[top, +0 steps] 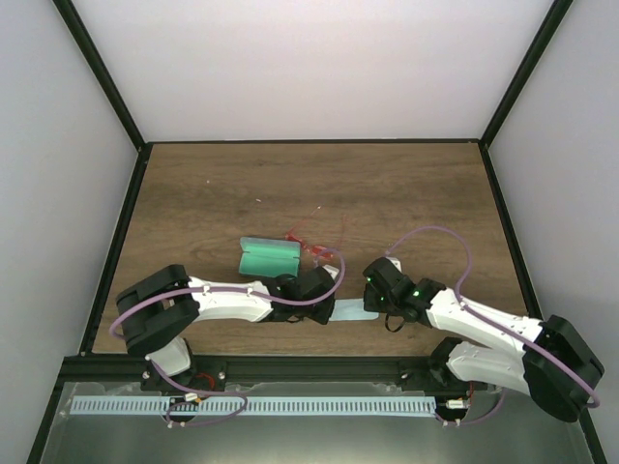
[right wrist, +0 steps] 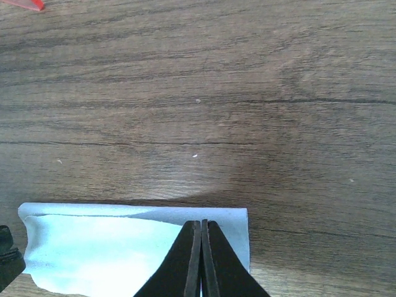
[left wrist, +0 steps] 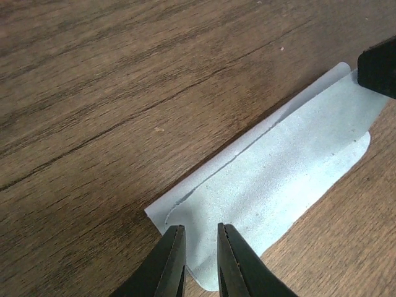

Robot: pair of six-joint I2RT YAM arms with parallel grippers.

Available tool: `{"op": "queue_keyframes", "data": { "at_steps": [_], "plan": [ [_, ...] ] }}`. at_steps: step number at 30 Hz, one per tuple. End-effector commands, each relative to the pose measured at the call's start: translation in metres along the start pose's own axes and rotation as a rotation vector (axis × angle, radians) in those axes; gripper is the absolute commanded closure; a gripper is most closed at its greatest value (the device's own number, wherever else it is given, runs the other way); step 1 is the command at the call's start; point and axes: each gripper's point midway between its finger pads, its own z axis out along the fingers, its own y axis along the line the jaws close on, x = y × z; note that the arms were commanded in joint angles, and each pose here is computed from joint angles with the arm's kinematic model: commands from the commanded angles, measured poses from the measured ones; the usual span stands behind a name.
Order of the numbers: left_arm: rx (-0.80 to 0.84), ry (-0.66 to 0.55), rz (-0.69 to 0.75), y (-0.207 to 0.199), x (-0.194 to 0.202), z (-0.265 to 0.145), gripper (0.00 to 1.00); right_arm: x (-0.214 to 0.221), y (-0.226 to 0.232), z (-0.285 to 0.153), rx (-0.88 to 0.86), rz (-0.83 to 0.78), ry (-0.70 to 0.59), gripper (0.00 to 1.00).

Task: Organize the sunglasses
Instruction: Fold the glasses cleaning cloth at the center of the board, then pick up the glasses cleaning cloth from the center of the board.

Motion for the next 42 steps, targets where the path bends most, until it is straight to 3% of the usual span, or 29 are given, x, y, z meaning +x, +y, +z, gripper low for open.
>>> {"op": "queue_keyframes", "data": {
  "at_steps": [1, 3, 8, 14, 20, 25, 31, 42],
  "plan": [
    [-0.024, -0.002, 0.004, 0.003, 0.001, 0.002, 0.82, 0.002, 0.001, 0.000, 0.000, -0.007, 0.009, 0.99],
    [-0.030, -0.015, 0.000, 0.003, -0.002, 0.001, 0.78, 0.004, 0.001, 0.001, -0.002, -0.009, 0.016, 0.96],
    [-0.036, -0.038, -0.007, 0.005, -0.006, -0.002, 0.70, 0.002, -0.001, 0.000, 0.008, 0.003, 0.002, 0.64],
    [-0.030, -0.033, -0.023, 0.004, -0.004, -0.001, 0.63, -0.003, -0.003, -0.004, 0.015, 0.016, -0.025, 0.55],
    [-0.002, -0.008, -0.044, 0.000, 0.001, 0.003, 0.63, -0.001, -0.005, 0.000, 0.037, 0.016, -0.010, 0.61],
    [0.023, 0.021, -0.078, -0.001, 0.010, 0.004, 0.62, 0.005, -0.006, 0.006, 0.050, 0.009, 0.025, 0.54],
    [0.002, 0.020, -0.091, 0.008, 0.017, 0.004, 0.60, 0.012, -0.008, 0.017, 0.077, -0.010, 0.061, 0.57],
    [0.000, 0.043, -0.142, 0.012, 0.029, 0.010, 0.60, 0.014, -0.001, 0.015, 0.021, -0.022, 0.064, 0.80]
  ]
}}
